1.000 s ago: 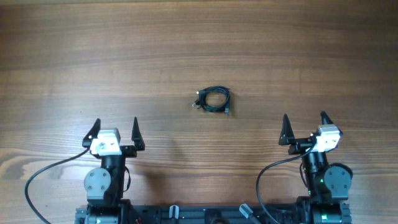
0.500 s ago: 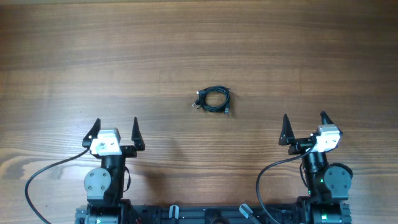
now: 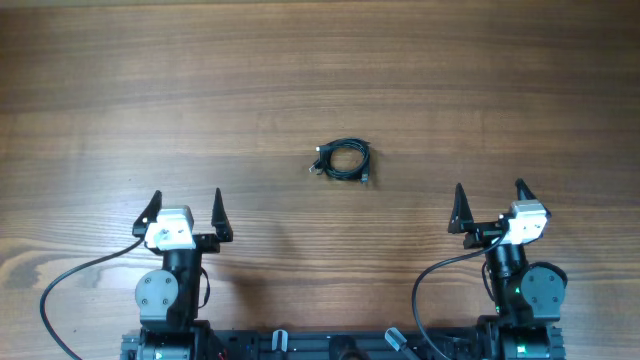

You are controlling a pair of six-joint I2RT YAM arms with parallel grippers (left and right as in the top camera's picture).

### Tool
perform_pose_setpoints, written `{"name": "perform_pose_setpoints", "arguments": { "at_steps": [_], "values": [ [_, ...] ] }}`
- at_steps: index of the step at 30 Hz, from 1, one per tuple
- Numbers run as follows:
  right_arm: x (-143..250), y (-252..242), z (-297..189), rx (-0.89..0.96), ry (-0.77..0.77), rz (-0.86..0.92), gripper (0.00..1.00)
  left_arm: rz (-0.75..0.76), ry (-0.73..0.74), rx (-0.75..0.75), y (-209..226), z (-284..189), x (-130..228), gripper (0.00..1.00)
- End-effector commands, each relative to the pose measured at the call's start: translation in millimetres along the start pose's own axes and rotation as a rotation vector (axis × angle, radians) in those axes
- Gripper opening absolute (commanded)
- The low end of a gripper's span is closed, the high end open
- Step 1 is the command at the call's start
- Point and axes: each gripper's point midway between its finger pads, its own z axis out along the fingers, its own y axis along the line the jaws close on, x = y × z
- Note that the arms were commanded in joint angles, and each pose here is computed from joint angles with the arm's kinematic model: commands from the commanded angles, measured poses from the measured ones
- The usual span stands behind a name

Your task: Untangle cables

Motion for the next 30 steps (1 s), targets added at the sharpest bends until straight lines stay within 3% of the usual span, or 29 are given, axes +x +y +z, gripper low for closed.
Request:
{"name": "perform_pose_setpoints", "arguments": {
  "at_steps": [1, 16, 19, 21, 23, 27, 29, 30],
  "values": [
    [1.1, -3.4, 0.3, 0.018, 0.002, -0.008, 1.0, -0.007, -0.004, -0.008, 1.7, 0.1, 0.7, 1.0],
    [1.1, -3.4, 0.3, 0.018, 0.002, -0.008, 1.0, -0.02, -0.025, 0.006, -0.5, 0.0, -4.7, 1.0],
    [1.1, -3.4, 0.3, 0.018, 0.002, -0.008, 1.0, -0.204, -0.013, 0.42, -69.3, -15.0, -12.6, 1.0],
    [1.1, -3.4, 0.3, 0.018, 0.002, -0.009, 1.0, -0.186, -0.072, 0.592, -94.2, -30.4, -30.2, 1.0],
    [1.1, -3.4, 0.3, 0.018, 0.002, -0.008, 1.0, -0.182, -0.176, 0.623, -96.5, -37.2, -55.4, 1.0],
    [1.1, -3.4, 0.3, 0.018, 0.002, -0.008, 1.0, -0.174, -0.602, 0.668, -90.4, -85.3, -152.0, 1.0],
    [1.1, -3.4, 0.3, 0.018, 0.002, -0.009, 0.99, -0.186, -0.654, 0.652, -85.6, -98.1, -181.1, 1.0],
    [1.1, -3.4, 0.3, 0.018, 0.002, -0.008, 1.0, -0.206, -0.575, 0.641, -85.9, -97.8, -201.0, 1.0]
  ]
}}
